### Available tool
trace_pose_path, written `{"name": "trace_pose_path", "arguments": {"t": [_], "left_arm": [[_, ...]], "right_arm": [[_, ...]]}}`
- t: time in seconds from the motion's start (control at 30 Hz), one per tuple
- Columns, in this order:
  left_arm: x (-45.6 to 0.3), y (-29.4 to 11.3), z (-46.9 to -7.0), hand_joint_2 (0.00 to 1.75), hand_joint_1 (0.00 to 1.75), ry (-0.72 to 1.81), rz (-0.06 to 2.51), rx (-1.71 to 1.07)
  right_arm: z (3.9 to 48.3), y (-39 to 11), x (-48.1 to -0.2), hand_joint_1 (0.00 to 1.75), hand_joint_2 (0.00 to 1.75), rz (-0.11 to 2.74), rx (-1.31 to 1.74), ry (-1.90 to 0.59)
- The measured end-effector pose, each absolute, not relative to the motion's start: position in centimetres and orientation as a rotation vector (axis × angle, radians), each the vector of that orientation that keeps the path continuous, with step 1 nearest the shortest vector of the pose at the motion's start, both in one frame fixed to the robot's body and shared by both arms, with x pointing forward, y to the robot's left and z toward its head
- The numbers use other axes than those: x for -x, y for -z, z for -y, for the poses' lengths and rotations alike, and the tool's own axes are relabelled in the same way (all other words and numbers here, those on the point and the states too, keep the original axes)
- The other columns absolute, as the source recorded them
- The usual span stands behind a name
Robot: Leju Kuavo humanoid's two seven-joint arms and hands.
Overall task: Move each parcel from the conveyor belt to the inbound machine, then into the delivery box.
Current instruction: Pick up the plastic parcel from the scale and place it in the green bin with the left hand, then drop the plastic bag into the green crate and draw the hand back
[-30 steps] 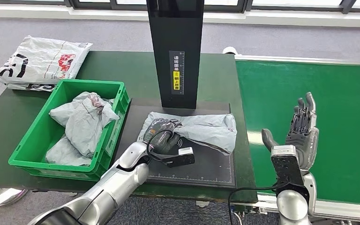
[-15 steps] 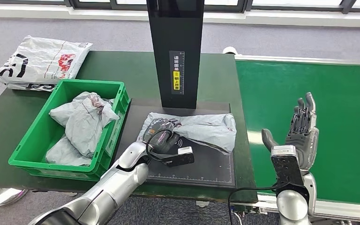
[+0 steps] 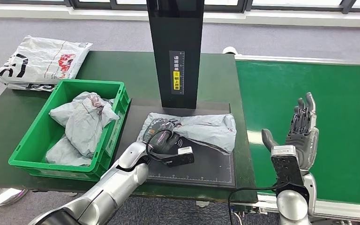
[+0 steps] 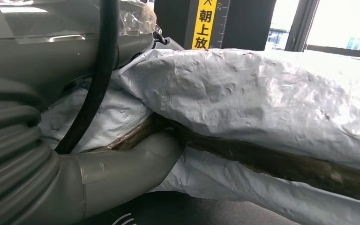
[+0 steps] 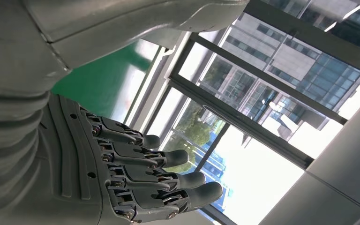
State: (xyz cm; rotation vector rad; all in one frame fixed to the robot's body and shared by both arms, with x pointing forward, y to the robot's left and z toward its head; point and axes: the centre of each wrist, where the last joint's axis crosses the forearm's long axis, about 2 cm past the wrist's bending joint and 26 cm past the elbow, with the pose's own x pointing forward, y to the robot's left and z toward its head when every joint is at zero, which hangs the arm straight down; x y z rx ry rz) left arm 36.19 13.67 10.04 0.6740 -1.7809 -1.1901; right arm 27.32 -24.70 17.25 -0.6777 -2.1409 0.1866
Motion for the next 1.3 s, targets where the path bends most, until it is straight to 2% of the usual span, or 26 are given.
{"name": "trace_pose_path", "arguments": {"t": [0.07,0.13,0.27,0.33,0.43,0.7,0.9,1.3], "left_arm": [[-36.1,-9.9,-14.1,1.75,1.75,1.186,1.773,-0.715],[-36.0,-10.6,-16.1,1.75,1.75,1.134,1.809,-0.906],[-38.0,-16.2,-24.7,1.75,1.75,0.832,1.931,-1.374],[-38.2,-17.7,-28.1,1.75,1.75,0.717,1.935,-1.469],[-38.0,-18.8,-30.4,1.75,1.75,0.626,1.942,-1.542],[-37.5,-19.2,-31.5,1.75,1.75,0.524,1.874,-1.608],[-38.1,-17.9,-31.0,1.75,1.75,0.516,1.615,-1.663],[-38.5,-16.6,-30.8,1.75,1.75,0.577,1.568,-1.618]], "right_arm": [[24.7,-17.2,-27.3,0.00,1.75,2.140,0.677,-0.177],[24.8,-17.1,-27.2,0.00,1.75,2.137,0.679,-0.134],[25.2,-16.6,-26.9,0.00,1.75,2.117,0.697,-0.071],[25.3,-16.4,-26.8,0.00,1.75,2.112,0.704,-0.068],[25.4,-16.4,-26.8,0.00,1.75,2.104,0.710,-0.066],[25.4,-16.5,-26.7,0.00,1.75,2.095,0.725,-0.081],[25.4,-16.7,-26.5,0.00,1.75,2.097,0.741,-0.086],[25.4,-16.8,-26.4,0.00,1.75,2.101,0.743,-0.081]]}}
